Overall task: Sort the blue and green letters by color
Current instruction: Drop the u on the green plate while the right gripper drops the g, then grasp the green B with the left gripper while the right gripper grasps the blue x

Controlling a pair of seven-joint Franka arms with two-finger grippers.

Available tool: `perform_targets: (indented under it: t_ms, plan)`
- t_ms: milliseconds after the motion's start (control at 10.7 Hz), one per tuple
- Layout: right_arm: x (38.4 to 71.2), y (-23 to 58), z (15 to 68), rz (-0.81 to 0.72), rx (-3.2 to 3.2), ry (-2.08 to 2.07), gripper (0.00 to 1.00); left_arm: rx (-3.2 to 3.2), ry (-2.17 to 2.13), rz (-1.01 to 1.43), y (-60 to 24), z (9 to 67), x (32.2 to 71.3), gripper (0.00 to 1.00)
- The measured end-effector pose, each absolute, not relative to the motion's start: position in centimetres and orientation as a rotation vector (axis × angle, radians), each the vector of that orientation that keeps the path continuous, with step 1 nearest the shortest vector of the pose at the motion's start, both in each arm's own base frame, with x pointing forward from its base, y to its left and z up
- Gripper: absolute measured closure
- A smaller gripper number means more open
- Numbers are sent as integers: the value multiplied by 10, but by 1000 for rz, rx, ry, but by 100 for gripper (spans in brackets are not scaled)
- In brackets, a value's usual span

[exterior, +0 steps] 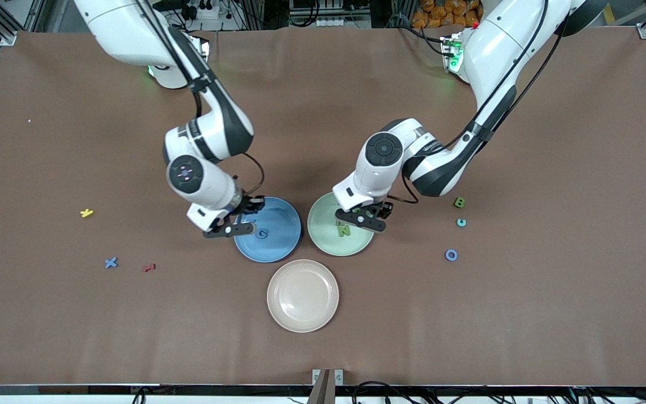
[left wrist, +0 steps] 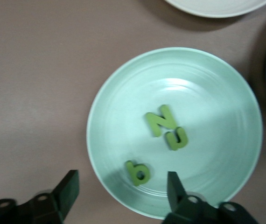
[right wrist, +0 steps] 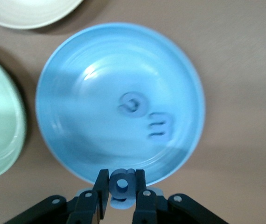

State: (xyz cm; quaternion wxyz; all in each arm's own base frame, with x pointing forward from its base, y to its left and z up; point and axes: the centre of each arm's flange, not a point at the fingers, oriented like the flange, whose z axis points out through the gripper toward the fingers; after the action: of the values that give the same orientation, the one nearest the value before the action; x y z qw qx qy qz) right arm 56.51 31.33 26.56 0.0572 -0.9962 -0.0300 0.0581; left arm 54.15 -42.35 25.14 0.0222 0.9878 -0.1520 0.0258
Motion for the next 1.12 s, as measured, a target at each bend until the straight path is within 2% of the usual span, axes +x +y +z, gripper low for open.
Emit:
perform_targets:
  t_ms: [94,187,281,655,749,1123]
  plan:
    - [559,328,261,188,-3027,-61,70,3092,-448,46,-412,251,548,4]
    - [558,331,256,197,-3030,-48,69,3128,-442,-1,-397,251,554,0]
    - [561,326,253,199,-3034,-33,63,3154,-483,-48,-379,251,562,0]
    - [582,291,254,178,-3033,-50,9,3160,-637,-120,-280,259,607,0]
    - [595,264,253,166,-3027,-110,0,3155,-664,-140,-261,257,610,0]
    - [649,141,245,101,-3006,-392,0,3179,-745,-226,-199,240,604,0]
